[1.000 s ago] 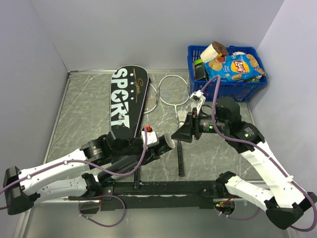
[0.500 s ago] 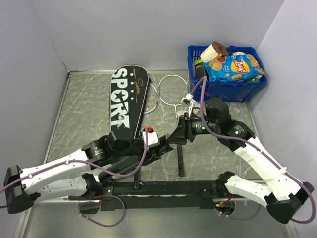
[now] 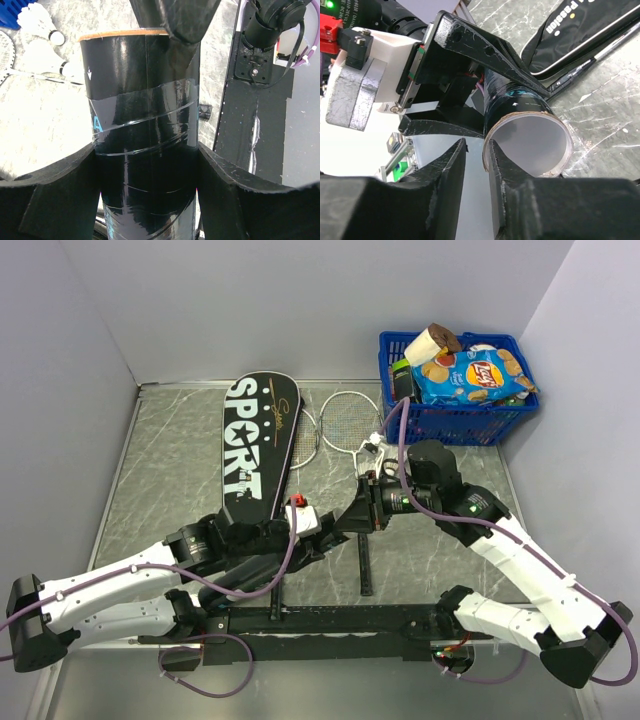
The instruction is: Pack up the badminton gear
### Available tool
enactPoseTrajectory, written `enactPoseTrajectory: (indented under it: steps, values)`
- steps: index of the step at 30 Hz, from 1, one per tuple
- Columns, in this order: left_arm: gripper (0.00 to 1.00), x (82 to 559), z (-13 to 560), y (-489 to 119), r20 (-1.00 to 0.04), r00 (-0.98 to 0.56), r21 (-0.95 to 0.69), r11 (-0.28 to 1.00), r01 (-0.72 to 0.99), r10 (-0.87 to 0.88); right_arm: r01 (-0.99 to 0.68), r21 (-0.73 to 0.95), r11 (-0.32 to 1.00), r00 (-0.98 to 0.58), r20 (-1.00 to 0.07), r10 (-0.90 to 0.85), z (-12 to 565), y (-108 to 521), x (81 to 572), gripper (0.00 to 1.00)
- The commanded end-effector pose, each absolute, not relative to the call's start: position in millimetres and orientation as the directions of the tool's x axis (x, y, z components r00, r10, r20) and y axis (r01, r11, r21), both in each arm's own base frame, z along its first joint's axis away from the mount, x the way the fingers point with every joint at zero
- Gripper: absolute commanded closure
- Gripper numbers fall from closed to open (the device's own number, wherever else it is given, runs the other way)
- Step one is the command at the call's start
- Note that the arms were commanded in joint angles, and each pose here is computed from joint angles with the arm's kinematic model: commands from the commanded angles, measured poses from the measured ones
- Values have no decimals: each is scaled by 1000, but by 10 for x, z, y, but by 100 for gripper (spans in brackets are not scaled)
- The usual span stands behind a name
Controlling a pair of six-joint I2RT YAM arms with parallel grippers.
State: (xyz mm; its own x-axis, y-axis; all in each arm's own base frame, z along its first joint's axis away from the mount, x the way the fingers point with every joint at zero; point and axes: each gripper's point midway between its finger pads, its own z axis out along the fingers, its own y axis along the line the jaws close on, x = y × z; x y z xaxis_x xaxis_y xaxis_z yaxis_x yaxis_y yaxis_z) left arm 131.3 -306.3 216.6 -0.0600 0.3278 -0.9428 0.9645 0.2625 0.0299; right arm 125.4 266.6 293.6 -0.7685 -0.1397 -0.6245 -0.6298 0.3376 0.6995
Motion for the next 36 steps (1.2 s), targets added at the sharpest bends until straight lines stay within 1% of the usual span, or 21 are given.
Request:
enactPoseTrajectory:
  steps: [1,2,5,7,9,10,19,26,36]
  values:
    - [54,1323,2284,-3079,-958,-77,7,290,957,276,-650,698,300,-754,-642,-140,2979,2735,1234,71]
    - [55,1324,2287,-3081,-959,-76,7,290,957,275,-650,700,297,-754,-641,-140,2989,2739,1229,76]
    - [54,1319,2303,-3075,-960,-78,4,292,956,268,-652,697,298,-752,-644,-138,2998,2736,1227,84]
    - [54,1318,2308,-3074,-961,-77,3,292,956,264,-650,696,304,-753,-644,-135,2995,2728,1229,85]
    - [54,1314,2318,-3070,-963,-77,3,293,956,259,-649,696,306,-754,-643,-135,2988,2728,1231,91]
    - [54,1310,2335,-3072,-964,-74,4,291,957,254,-649,697,305,-754,-642,-136,2983,2728,1228,99]
    - [55,1283,2387,-3050,-972,-66,2,286,958,227,-687,677,264,-719,-687,-109,3144,2679,1152,100]
    - [55,1276,2346,-3063,-968,-77,-6,281,960,240,-708,642,293,-688,-722,-81,3232,2533,1177,100]
    - [55,1252,2318,-3066,-966,-77,-7,275,961,245,-690,653,312,-690,-724,-10,3264,2292,1323,100]
